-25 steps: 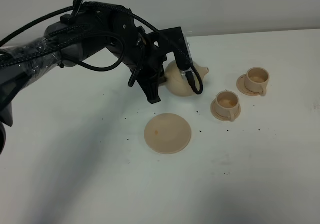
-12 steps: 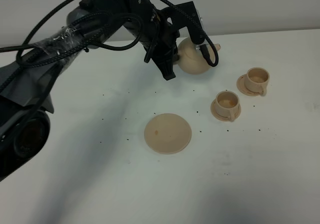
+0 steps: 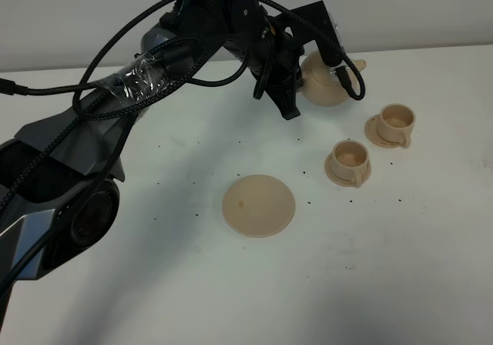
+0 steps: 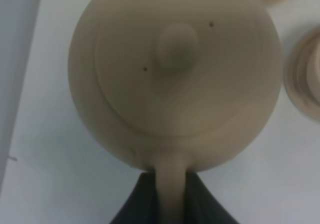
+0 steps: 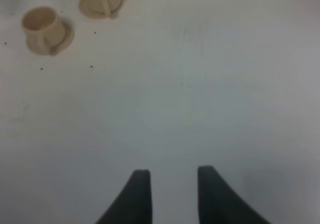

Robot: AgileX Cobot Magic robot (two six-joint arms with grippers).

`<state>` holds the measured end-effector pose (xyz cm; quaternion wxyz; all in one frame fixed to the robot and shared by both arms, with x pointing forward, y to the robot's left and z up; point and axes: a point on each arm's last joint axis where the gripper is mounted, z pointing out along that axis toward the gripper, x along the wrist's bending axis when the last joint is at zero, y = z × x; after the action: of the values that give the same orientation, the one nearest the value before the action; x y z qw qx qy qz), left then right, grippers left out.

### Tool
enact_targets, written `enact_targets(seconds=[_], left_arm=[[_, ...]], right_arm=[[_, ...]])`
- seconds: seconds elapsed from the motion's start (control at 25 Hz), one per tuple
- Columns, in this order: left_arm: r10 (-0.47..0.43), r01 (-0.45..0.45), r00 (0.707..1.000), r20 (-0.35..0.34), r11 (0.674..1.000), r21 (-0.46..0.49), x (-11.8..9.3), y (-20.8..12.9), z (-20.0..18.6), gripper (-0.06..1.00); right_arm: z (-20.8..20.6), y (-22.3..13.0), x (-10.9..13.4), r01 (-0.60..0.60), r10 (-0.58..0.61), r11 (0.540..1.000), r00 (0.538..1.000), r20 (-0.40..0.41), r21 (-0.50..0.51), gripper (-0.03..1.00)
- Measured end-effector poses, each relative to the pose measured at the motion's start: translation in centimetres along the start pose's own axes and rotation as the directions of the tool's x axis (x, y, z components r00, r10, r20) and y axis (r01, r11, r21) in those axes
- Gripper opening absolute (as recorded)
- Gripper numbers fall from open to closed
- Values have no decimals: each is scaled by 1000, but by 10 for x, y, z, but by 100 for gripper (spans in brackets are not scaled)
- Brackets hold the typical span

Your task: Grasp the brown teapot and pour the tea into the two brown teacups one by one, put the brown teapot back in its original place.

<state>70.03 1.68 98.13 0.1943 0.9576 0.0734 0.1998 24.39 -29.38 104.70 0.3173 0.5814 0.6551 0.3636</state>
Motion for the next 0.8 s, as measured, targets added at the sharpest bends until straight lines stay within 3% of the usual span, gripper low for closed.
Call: enact_targets(seconds=[0.2, 0.44, 0.8], left_arm=[[20, -21, 999, -37, 999, -36, -4, 10, 4, 12], [47, -48, 998, -51, 999, -14, -8, 7, 22, 12], [157, -162, 980, -125, 986, -28, -11, 10, 45, 12]], right_arm=[[0, 0, 0, 0, 0, 1000, 1000, 0, 0, 24], [0, 0, 0, 0, 0, 1000, 1000, 0, 0, 24], [0, 0, 0, 0, 0, 1000, 1000, 0, 0, 24]])
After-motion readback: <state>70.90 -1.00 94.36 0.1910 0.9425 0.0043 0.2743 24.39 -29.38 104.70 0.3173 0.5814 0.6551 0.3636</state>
